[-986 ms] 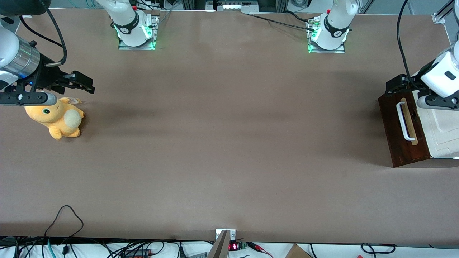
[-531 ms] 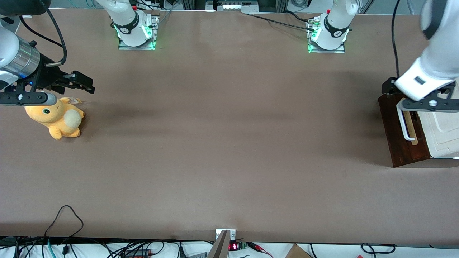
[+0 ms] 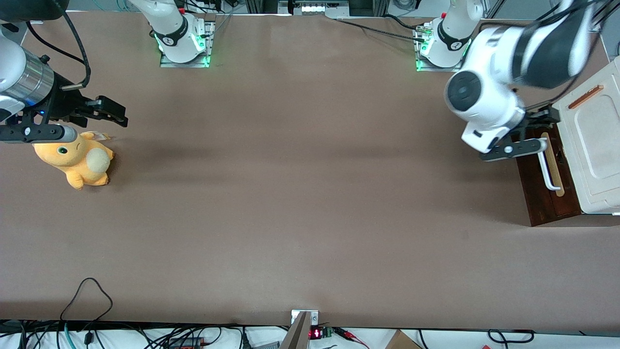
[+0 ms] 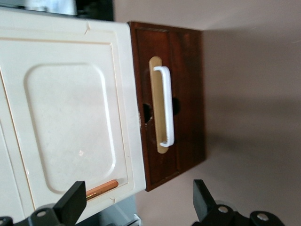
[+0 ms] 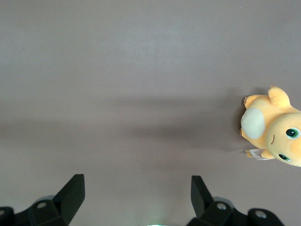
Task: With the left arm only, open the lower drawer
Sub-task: 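Lower the open left gripper around the white bar handle, then close the left gripper on the white bar handle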
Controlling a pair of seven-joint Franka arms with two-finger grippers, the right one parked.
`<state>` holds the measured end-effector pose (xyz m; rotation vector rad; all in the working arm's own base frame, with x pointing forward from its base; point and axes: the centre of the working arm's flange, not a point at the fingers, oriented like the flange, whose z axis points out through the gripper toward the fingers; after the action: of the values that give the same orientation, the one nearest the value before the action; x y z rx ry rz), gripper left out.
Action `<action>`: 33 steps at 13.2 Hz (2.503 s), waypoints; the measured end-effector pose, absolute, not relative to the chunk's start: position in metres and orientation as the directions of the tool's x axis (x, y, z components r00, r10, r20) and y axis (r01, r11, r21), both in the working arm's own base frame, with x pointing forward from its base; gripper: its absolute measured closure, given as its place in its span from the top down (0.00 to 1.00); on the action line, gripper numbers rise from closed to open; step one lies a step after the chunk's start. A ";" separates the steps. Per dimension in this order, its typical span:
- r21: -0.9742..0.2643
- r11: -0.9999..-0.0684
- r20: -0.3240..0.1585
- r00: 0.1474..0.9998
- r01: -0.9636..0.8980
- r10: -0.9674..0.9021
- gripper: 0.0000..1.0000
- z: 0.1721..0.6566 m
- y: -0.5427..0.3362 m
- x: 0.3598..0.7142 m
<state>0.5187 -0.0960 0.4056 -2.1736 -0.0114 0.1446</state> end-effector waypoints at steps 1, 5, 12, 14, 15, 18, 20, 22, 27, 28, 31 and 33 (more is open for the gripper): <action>-0.855 -0.516 -0.085 0.995 -0.043 0.057 1.00 0.384 -0.093 0.513; -0.939 -0.334 -0.079 0.996 -0.087 -0.037 1.00 0.301 -0.074 0.492; -0.962 -0.192 -0.184 0.980 -0.194 -0.070 1.00 0.218 -0.005 0.498; -0.961 -0.190 -0.189 0.979 -0.201 -0.080 1.00 0.204 0.011 0.500; -0.961 -0.195 -0.181 0.979 -0.196 -0.092 1.00 0.201 0.017 0.502; -0.959 -0.218 -0.157 0.979 -0.182 -0.129 1.00 0.195 0.041 0.509; -0.958 -0.221 -0.157 0.979 -0.183 -0.131 0.97 0.194 0.042 0.509; -0.959 -0.216 -0.156 0.978 -0.183 -0.135 0.88 0.193 0.038 0.508; -0.977 -0.158 -0.122 0.983 -0.144 -0.136 0.76 0.184 0.028 0.489; -0.981 -0.142 -0.113 0.982 -0.135 -0.150 0.72 0.181 0.028 0.485; -0.985 -0.124 -0.096 0.981 -0.118 -0.170 0.69 0.174 0.030 0.476; -0.986 -0.126 -0.083 0.982 -0.105 -0.168 0.63 0.171 0.031 0.472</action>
<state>0.4724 0.0305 0.1712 -1.7007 0.2064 -0.0539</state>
